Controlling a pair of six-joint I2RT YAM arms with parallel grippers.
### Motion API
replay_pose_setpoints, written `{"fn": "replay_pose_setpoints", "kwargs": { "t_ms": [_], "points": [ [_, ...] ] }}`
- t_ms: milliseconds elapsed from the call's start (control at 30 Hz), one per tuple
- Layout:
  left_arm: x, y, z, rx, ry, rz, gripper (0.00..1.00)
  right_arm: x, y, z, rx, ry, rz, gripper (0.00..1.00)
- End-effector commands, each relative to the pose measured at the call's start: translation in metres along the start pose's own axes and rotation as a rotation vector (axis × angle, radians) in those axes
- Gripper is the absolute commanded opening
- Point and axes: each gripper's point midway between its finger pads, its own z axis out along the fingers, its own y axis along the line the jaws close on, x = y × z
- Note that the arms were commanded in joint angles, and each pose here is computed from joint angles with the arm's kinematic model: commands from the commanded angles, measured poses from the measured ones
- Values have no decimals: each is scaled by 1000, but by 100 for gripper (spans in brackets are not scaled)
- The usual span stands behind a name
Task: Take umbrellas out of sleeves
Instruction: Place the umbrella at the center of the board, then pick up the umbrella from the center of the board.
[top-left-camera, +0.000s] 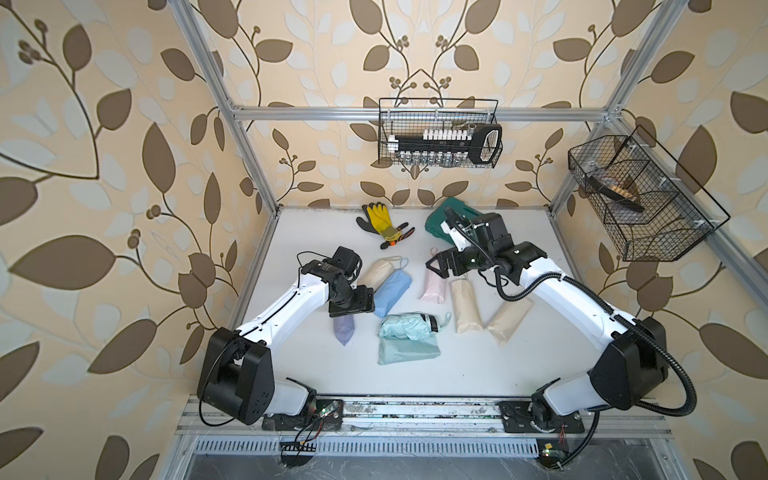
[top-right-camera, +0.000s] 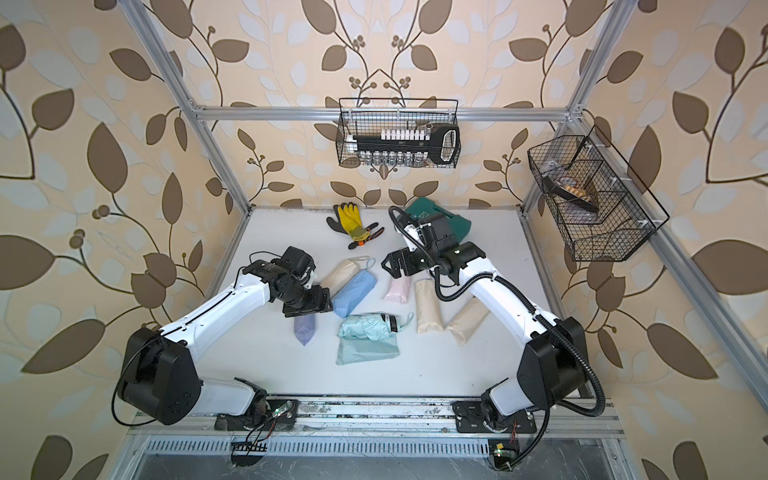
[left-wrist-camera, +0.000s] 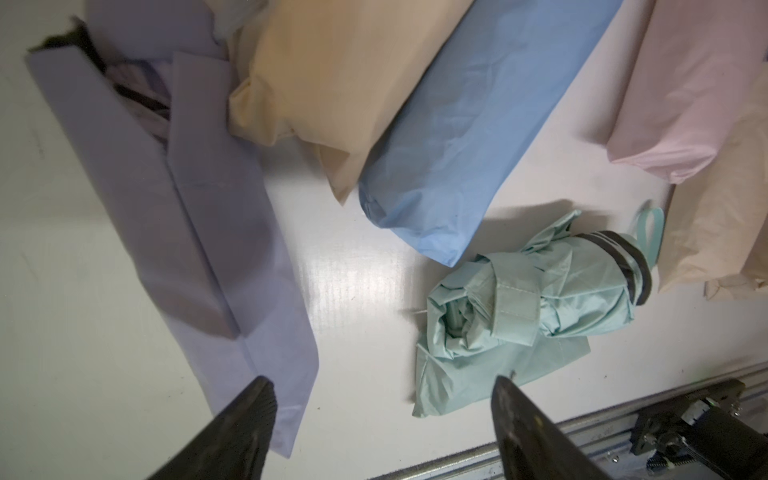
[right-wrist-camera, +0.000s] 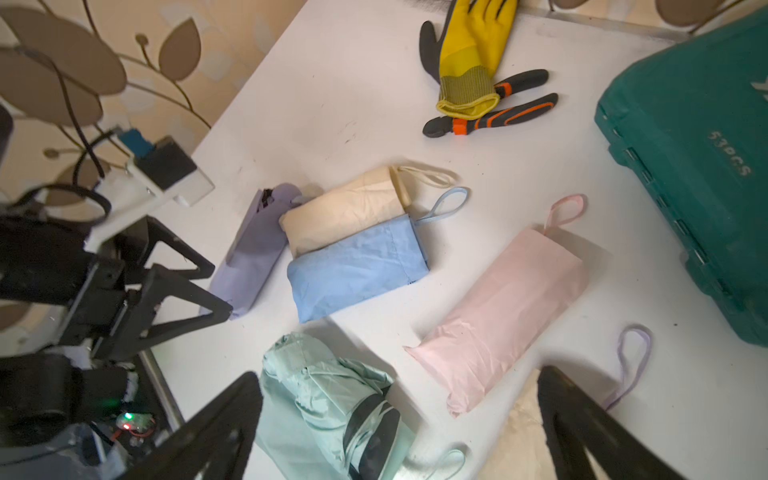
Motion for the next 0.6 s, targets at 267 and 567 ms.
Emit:
{"fn": "replay_pose_setpoints", "kwargs": {
  "t_ms": [267,567],
  "points": [
    [-19,64,2,-187,31,-121,81,30,-7,5,-44,125,163,99],
    [-22,77,33,-236,96,-100,78,26,3,1,-92,81,155,96]
  ]
}}
